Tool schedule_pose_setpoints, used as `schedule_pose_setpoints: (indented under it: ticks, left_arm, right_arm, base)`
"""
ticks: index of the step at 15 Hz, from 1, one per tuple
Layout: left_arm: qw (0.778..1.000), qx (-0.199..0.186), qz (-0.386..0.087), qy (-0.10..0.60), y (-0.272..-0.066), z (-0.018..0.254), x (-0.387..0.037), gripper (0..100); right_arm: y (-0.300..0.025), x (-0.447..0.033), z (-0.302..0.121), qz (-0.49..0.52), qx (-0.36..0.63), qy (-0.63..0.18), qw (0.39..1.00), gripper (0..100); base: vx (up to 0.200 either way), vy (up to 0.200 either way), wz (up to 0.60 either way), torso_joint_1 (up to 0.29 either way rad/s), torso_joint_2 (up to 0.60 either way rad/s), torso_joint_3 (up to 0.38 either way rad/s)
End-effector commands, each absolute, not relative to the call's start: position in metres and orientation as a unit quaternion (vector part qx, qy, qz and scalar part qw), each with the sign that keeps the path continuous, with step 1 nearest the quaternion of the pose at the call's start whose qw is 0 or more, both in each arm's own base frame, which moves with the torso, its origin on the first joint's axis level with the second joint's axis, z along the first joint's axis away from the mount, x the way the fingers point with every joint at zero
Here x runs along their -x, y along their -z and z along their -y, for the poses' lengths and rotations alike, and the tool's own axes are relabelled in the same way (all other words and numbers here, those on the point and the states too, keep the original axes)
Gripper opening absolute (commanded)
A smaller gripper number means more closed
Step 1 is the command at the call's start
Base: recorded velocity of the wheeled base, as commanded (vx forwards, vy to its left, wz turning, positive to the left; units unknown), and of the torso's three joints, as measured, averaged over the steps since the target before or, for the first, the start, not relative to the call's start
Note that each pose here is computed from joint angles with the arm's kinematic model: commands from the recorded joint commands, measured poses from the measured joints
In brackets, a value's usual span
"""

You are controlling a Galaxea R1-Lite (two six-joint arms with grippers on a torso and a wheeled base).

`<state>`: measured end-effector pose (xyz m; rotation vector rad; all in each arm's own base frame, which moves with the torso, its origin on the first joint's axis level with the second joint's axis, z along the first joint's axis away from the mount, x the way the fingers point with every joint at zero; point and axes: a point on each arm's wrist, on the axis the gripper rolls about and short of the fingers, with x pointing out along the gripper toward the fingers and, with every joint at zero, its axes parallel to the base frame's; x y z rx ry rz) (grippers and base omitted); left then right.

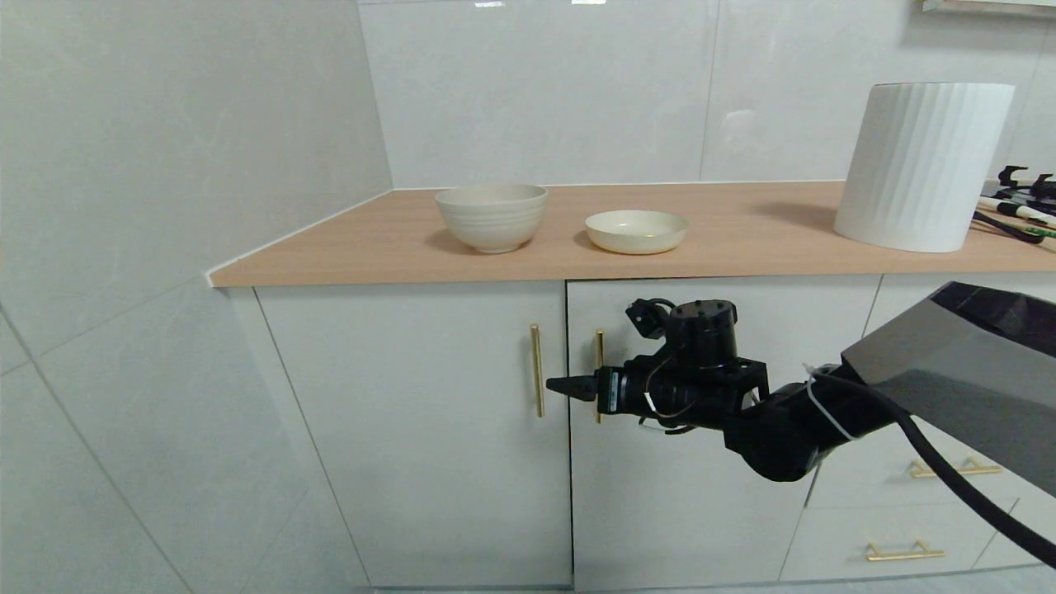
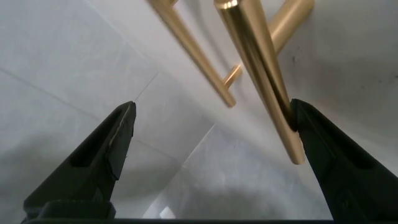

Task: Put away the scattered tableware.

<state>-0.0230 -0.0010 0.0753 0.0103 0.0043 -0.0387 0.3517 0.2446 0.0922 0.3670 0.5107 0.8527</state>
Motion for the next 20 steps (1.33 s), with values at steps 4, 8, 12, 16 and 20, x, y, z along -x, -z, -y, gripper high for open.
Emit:
schedule_pose_setpoints:
  ticks: [4,8,12,16,20]
  left_arm:
    - [1.000,-0.005,-0.003,0.019,-0.075,0.001,0.023,100]
    - [1.000,-0.005,-0.003,0.020,-0.075,0.001,0.023,100]
    - [0.997,-0.024,0.048,0.046,-0.101,0.002,0.031,100]
    - [0.969,-0.008,-0.047,0.241,-0.194,0.009,0.010,100]
    - [0.920,0.041,-0.171,0.351,-0.234,0.021,-0.108,100]
  right_arm:
    - [-0.112,-0.319,-0.241,-0.237,-0.173,-0.432,0.853,100]
    - [-0.117,-0.286,-0.242,-0.246,-0.174,-0.458,0.837,100]
    - [-0.119,-0.272,-0.233,-0.238,-0.175,-0.463,0.836,100]
    - [-0.118,-0.265,-0.236,-0.244,-0.172,-0.470,0.831,100]
    - [-0.122,-0.261,-0.234,-0.242,-0.172,-0.471,0.831,100]
  base:
    - [0.000,0.000,0.00,0.000,0.00,0.000]
    - [0.000,0.000,0.00,0.000,0.00,0.000]
    - [0.000,0.000,0.00,0.000,0.00,0.000]
    - [0.000,0.000,0.00,0.000,0.00,0.000]
    - [0.000,0.000,0.00,0.000,0.00,0.000]
